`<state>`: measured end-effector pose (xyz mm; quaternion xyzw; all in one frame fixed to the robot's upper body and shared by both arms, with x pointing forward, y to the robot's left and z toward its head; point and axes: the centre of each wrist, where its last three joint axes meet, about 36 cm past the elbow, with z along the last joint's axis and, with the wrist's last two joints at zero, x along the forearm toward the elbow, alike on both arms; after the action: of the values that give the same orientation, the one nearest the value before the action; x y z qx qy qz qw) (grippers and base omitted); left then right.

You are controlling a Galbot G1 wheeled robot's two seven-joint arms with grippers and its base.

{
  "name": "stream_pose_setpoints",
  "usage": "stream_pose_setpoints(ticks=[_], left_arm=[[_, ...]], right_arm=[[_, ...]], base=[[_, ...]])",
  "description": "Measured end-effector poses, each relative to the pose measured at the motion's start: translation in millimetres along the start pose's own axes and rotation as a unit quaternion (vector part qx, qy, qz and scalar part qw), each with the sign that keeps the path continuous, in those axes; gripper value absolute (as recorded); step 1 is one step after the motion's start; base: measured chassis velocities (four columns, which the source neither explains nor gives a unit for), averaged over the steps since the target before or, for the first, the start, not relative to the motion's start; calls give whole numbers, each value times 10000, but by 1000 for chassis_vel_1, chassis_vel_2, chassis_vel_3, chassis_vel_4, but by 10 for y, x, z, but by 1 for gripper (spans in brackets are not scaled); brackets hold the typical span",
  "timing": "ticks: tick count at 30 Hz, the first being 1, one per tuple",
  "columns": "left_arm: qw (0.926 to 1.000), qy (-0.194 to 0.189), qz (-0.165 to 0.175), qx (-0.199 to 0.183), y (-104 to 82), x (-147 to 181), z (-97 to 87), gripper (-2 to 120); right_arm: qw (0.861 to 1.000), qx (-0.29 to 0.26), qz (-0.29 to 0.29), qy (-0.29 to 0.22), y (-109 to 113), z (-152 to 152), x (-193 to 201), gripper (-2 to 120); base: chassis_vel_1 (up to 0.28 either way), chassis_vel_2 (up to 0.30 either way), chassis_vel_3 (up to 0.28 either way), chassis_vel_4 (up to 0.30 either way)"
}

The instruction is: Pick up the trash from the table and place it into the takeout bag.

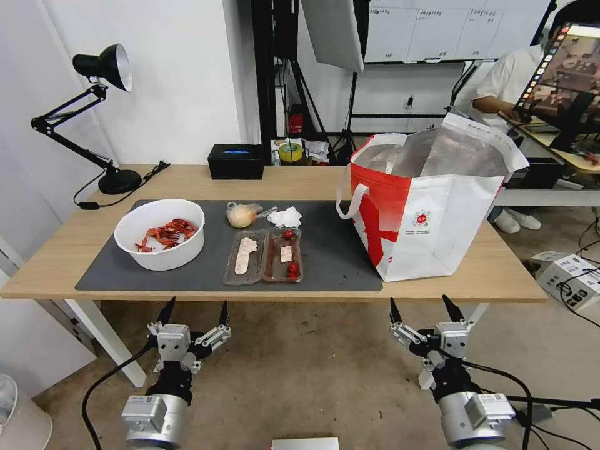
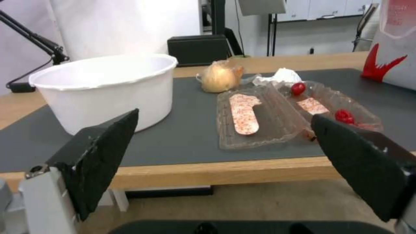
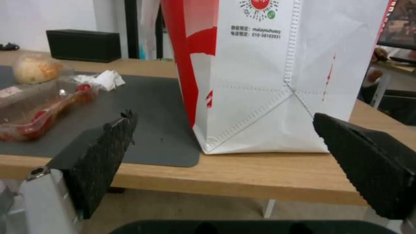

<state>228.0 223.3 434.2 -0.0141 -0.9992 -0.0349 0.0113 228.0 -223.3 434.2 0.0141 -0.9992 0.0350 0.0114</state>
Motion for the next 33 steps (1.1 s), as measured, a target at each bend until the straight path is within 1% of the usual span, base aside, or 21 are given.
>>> stream_pose_setpoints(ticks=[29, 31, 33], left_arm=[[10000, 0, -1, 8, 2, -4, -2, 100], [10000, 5, -17, 42, 6, -16, -10, 100], [9996, 6, -153, 238, 47, -116, -108, 100]], right_arm=[[10000, 0, -1, -1, 0, 0, -1, 100], [10000, -14, -13, -3, -4, -6, -12, 100], [9999, -132, -91, -19, -41, -78, -148, 100]], base=[[0, 0, 0, 0], [0, 0, 0, 0], [0, 0, 0, 0]])
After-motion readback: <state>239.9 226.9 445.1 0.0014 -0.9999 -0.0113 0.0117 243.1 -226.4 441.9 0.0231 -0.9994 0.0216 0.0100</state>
